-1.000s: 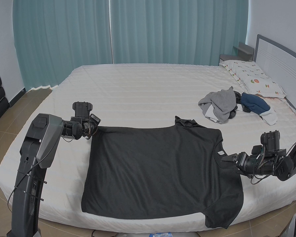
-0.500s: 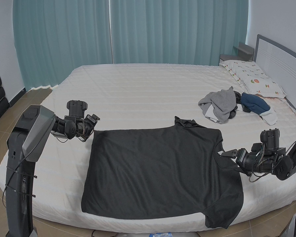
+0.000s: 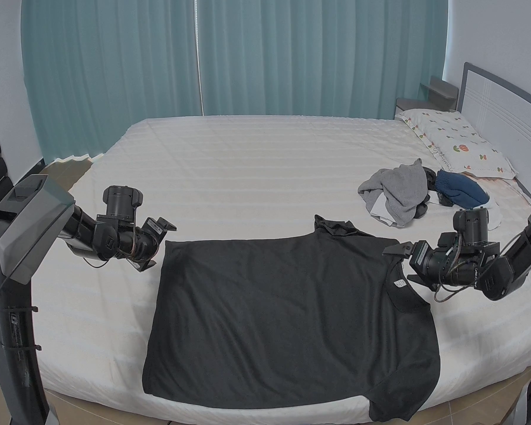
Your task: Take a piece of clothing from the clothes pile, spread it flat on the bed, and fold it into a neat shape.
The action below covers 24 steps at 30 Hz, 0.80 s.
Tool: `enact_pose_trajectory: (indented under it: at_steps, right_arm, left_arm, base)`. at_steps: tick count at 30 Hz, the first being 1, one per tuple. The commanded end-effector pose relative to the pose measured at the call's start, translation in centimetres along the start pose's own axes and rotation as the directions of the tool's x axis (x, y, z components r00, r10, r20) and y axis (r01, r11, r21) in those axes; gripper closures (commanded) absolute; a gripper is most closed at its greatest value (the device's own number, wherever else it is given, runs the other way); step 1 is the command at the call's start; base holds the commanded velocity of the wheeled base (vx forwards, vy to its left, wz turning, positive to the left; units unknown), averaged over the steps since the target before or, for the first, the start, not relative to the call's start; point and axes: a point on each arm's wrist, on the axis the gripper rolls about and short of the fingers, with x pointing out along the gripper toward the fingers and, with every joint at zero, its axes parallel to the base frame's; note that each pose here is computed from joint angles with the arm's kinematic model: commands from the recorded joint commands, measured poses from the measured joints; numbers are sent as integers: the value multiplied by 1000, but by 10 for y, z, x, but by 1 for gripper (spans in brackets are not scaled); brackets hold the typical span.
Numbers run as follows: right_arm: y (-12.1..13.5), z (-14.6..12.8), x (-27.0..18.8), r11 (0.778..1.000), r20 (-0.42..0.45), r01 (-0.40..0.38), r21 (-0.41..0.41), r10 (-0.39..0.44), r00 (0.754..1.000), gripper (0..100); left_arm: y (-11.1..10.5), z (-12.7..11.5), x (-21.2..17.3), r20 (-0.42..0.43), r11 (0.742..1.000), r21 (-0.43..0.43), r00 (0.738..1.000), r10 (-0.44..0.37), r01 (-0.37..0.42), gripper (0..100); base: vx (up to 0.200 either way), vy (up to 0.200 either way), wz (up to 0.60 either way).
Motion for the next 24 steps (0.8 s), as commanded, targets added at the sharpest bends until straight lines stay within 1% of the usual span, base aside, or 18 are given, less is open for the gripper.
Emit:
enact_pose_trajectory:
  at_steps: [1,2,4,7,8,9,11,13,17,18,21,24]
  right_arm:
    - [-1,2,48,1000,-26,11,-10,-12,1000,0]
    - [0,3,51,1000,-25,13,-13,-13,1000,0]
    - [8,5,71,1000,-25,17,-22,-17,1000,0]
    - [12,5,90,999,-32,28,-20,-28,999,0]
    - [12,5,90,999,-32,28,-20,-28,999,0]
    - [15,3,109,999,-24,41,-20,-42,999,0]
    - [16,1,123,998,-12,54,-27,-55,998,0]
    - [19,-3,144,996,19,79,-43,-78,997,0]
    - [21,-1,168,992,75,115,-54,-111,991,0]
    - [22,-2,169,992,75,115,-53,-111,991,0]
    - [27,9,184,991,126,125,-47,-119,985,0]
    - [23,14,192,988,153,148,-40,-140,978,0]
  left_arm:
    - [7,-11,-23,-49,1000,-8,999,-5,5,0]
    - [8,-13,-23,-51,1000,-8,999,-8,7,0]
    - [15,-17,-20,-39,1000,-15,999,-25,25,0]
    - [19,-19,-19,-30,999,-12,999,-41,41,0]
    - [19,-19,-19,-30,999,-12,999,-41,41,0]
    - [21,-21,-20,-29,999,-11,998,-48,47,0]
    - [22,-22,-19,-33,999,-11,998,-44,44,0]
    - [23,-23,-18,-34,999,-13,999,-42,41,0]
    - [25,-24,-17,-40,999,-16,999,-35,34,0]
    - [25,-24,-17,-40,999,-16,999,-35,34,0]
    - [28,-25,-18,-46,1000,-16,999,-28,27,0]
    - [28,-26,-17,-48,1000,-16,998,-27,26,0]
  base:
    - [0,0,0]
    - [0,0,0]
    - [0,0,0]
    - [0,0,0]
    - [0,0,0]
    - [0,0,0]
    - [0,0,0]
    - [0,0,0]
    - [0,0,0]
    - [0,0,0]
    - [0,0,0]
    - [0,0,0]
